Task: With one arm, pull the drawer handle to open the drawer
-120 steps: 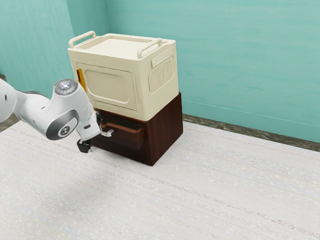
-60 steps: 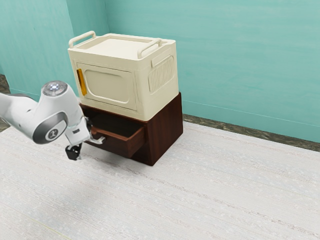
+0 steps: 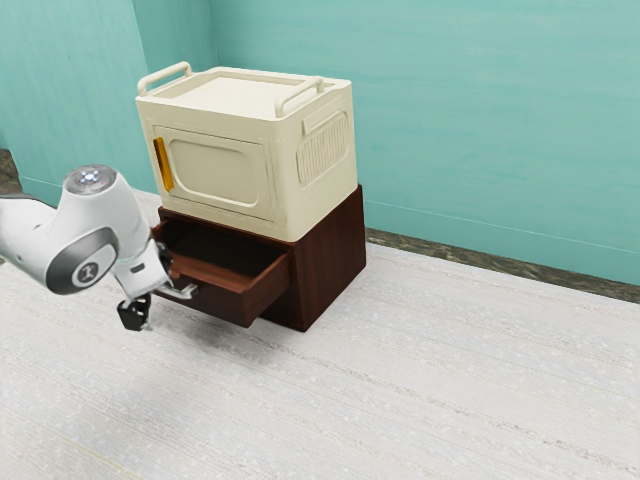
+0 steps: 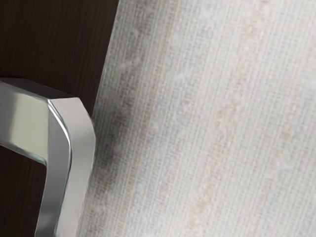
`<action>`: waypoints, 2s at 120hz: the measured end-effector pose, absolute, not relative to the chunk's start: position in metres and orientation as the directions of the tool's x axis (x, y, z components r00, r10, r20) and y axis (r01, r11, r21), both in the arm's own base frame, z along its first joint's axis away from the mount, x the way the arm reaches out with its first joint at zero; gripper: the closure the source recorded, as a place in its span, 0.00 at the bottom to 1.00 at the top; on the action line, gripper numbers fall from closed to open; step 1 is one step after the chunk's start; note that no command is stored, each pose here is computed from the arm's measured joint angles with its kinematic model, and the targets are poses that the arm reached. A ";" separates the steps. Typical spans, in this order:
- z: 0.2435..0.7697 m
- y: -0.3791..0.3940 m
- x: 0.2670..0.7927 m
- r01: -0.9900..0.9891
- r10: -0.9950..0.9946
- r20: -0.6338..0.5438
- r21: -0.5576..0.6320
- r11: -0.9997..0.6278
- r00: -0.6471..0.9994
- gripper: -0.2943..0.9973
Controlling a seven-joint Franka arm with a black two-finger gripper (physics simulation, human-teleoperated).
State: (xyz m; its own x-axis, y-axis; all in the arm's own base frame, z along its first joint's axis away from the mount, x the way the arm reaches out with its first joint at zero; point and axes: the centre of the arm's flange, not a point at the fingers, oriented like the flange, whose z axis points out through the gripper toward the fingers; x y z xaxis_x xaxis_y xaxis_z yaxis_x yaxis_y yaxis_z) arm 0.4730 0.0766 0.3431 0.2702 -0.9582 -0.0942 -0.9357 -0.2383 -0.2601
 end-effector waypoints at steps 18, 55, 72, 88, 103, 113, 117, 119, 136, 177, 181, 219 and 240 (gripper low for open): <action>0.346 0.074 0.462 -0.935 -0.961 -0.070 -0.260 -0.243 0.269 0.25; 0.352 0.070 0.442 -0.934 -0.965 -0.035 -0.264 -0.243 0.261 0.27; 0.355 0.070 0.434 -0.932 -0.966 -0.019 -0.269 -0.244 0.258 0.27; 0.356 0.069 0.430 -0.931 -0.967 -0.011 -0.271 -0.243 0.256 0.27; 0.360 0.069 0.429 -0.930 -0.967 -0.006 -0.278 -0.242 0.254 0.26; 0.367 0.069 0.428 -0.926 -0.967 0.003 -0.288 -0.243 0.253 0.25; 0.370 0.069 0.427 -0.925 -0.967 0.006 -0.291 -0.244 0.253 0.25; 0.371 0.069 0.427 -0.925 -0.967 0.007 -0.292 -0.244 0.253 0.24; 0.381 0.068 0.425 -0.926 -0.968 0.011 -0.291 -0.241 0.249 0.24; 0.497 0.004 0.450 -0.924 -0.991 -0.010 -0.363 -0.124 0.137 0.23; 0.504 0.003 0.451 -0.928 -0.990 -0.007 -0.348 -0.132 0.144 0.23; 0.605 -0.008 0.442 -0.926 -0.974 -0.029 -0.318 -0.204 0.225 0.23; 0.690 -0.037 0.444 -0.904 -0.958 -0.036 -0.343 -0.255 0.284 0.23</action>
State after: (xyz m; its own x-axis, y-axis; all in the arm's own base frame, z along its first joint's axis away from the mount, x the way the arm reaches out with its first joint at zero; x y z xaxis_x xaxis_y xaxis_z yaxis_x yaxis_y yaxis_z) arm 0.4438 -0.0369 0.6902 0.2843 -0.9581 -0.0362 -0.9041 -0.2553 -0.3426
